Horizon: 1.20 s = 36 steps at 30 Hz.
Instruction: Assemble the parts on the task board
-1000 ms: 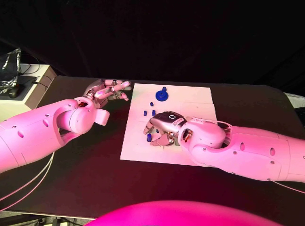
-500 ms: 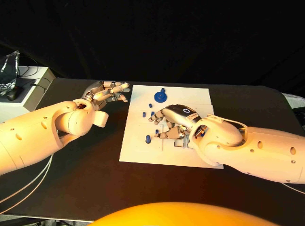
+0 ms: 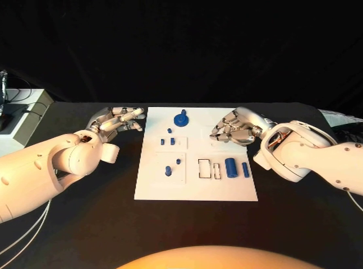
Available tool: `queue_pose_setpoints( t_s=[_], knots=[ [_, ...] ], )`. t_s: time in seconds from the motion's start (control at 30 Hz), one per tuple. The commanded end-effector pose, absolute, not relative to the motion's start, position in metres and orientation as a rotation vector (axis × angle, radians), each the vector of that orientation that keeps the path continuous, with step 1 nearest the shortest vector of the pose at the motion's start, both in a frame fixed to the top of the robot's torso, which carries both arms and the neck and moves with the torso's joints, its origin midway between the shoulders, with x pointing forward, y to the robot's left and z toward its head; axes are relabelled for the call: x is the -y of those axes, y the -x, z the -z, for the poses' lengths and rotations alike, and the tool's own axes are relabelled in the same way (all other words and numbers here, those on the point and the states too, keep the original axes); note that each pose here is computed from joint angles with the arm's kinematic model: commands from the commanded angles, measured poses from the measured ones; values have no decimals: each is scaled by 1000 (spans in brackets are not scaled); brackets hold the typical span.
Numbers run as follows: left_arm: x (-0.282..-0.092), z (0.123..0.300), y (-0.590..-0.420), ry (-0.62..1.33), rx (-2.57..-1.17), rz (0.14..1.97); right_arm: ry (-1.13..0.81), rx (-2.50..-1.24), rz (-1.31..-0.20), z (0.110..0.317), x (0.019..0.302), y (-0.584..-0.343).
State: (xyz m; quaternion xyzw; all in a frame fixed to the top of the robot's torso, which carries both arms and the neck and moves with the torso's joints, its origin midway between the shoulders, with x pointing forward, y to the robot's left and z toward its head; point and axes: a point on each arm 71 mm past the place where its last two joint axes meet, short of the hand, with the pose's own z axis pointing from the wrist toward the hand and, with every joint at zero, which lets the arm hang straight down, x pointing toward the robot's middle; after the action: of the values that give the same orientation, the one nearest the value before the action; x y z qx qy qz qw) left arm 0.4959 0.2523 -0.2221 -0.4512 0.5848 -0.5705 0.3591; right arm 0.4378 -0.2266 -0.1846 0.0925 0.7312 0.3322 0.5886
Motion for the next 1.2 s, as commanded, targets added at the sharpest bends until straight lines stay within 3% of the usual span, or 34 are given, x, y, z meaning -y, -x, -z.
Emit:
queue_pose_setpoints(
  t_s=[0.03,0.3,0.47,0.8,1.2],
  knots=[
    [-251,221,-493,1159,-1483,1523,-354,-1930,-696,199,238,-432],
    [-252,224,-488,1169,-1493,1524,-359,-2136,-395,210,263,-417],
    [-250,225,-486,1171,-1500,1530,-318,-2192,-287,215,266,-412],
    [-246,225,-485,1172,-1510,1537,-234,-2220,-199,223,265,-414],
    [-247,228,-487,1241,-1511,1539,-177,-2184,-223,225,241,-419]
  ],
)
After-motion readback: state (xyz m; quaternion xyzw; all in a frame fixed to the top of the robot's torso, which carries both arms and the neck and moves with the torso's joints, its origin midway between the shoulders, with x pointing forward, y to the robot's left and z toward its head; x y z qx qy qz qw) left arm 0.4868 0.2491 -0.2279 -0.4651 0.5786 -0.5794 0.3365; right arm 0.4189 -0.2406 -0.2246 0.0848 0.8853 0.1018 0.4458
